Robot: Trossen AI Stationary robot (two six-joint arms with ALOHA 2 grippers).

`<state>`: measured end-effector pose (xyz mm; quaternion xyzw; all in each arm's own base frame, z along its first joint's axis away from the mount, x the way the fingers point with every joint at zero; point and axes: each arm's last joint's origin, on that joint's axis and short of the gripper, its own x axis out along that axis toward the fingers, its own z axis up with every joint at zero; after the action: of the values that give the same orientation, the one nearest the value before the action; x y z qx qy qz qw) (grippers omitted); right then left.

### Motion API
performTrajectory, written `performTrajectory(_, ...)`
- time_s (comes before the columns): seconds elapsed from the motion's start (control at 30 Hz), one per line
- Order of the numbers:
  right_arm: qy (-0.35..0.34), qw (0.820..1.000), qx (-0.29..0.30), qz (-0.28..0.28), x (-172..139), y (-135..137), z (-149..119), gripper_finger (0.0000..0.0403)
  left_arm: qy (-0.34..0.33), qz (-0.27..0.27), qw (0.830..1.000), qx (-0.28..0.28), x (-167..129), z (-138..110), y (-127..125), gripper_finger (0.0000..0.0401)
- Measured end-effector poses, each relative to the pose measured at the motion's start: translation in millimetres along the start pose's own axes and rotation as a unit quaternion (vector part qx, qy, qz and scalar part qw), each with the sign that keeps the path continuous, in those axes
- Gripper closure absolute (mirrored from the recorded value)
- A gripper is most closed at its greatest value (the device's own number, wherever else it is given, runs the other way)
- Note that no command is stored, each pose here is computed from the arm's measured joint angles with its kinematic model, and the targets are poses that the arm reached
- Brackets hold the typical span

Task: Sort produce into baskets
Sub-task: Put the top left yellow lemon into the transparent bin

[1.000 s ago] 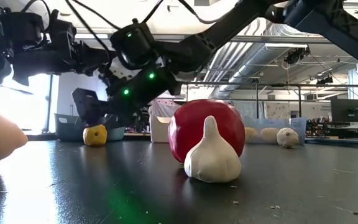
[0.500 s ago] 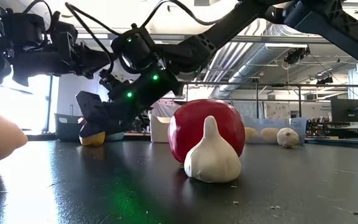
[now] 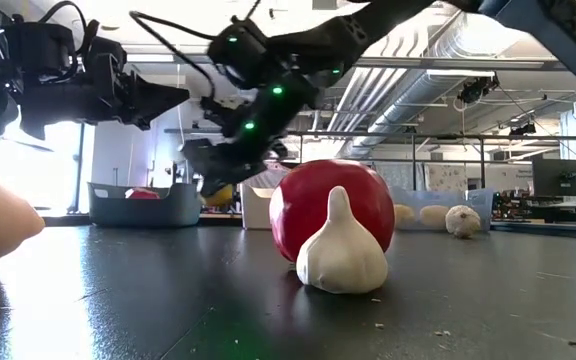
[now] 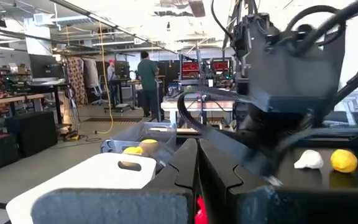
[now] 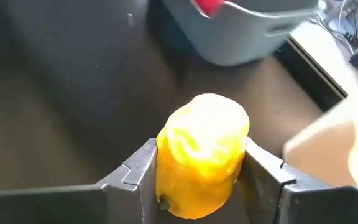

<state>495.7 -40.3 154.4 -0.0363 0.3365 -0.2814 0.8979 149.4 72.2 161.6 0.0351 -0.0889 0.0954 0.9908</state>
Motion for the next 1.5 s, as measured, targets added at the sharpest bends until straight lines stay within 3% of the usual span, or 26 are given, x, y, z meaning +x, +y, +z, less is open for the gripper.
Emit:
performTrajectory(0.27, -0.053, 0.997, 0.060, -0.009, -48, -46, -24, 0.0251, 0.000, 0.002, 1.000, 0.004, 0, 0, 0, 0.0401)
performTrajectory(0.53, -0.096, 0.978, 0.154, -0.106, -123, -108, -48, 0.0251, 0.001, 0.004, 1.000, 0.004, 0, 0, 0, 0.0401)
performTrajectory(0.73, -0.078, 0.958, 0.231, -0.151, -152, -156, -92, 0.0251, 0.002, 0.004, 1.000, 0.001, 0, 0, 0, 0.0401)
performTrajectory(1.07, 0.038, 0.939, 0.305, -0.158, -152, -224, -137, 0.0252, 0.002, 0.004, 1.000, -0.003, 0, 0, 0, 0.0401)
performTrajectory(1.5, 0.085, 0.946, 0.300, -0.086, -146, -269, -155, 0.0252, 0.016, 0.004, 1.000, -0.009, 0, -3, 0, 0.0401)
